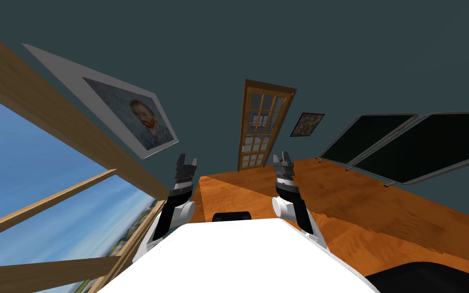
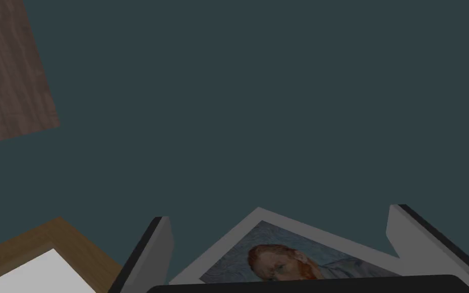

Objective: Pull the door open

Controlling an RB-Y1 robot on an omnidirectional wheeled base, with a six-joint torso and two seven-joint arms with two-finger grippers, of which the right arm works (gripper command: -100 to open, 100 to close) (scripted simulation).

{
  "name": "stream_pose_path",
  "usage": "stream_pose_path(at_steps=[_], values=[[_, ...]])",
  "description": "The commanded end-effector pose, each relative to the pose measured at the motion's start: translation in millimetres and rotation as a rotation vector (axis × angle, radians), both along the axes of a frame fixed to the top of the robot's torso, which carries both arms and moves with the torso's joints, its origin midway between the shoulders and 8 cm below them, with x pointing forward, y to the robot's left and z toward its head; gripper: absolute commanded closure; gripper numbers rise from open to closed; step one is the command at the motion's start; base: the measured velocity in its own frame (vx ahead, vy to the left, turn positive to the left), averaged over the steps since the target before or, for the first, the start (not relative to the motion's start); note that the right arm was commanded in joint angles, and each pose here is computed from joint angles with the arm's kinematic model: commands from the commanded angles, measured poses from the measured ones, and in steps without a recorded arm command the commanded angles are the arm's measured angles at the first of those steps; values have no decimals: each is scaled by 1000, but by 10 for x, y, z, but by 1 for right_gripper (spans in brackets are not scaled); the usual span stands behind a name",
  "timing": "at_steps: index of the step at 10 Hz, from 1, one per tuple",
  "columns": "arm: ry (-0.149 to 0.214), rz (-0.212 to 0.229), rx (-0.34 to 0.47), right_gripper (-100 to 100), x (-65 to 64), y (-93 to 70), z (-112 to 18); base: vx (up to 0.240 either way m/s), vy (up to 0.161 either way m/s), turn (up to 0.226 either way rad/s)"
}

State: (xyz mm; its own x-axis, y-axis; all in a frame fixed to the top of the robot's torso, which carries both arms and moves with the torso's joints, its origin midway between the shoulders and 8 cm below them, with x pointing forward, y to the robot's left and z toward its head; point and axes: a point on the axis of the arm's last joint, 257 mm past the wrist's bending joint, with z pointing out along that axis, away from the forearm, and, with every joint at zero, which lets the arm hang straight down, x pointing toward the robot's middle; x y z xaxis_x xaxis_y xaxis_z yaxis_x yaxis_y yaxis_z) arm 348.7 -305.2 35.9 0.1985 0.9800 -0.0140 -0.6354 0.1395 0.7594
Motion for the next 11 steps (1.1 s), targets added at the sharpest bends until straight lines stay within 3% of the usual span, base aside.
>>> stream_pose_path(at_steps=[1,7,11], values=[[20,-21,-36,-100,50,-9,-94,76,-90,27],[92,-98,-173,-100,223,-54,-460,160,12,7],[136,-144,-260,-100,318,-89,-698,89,-5,7]])
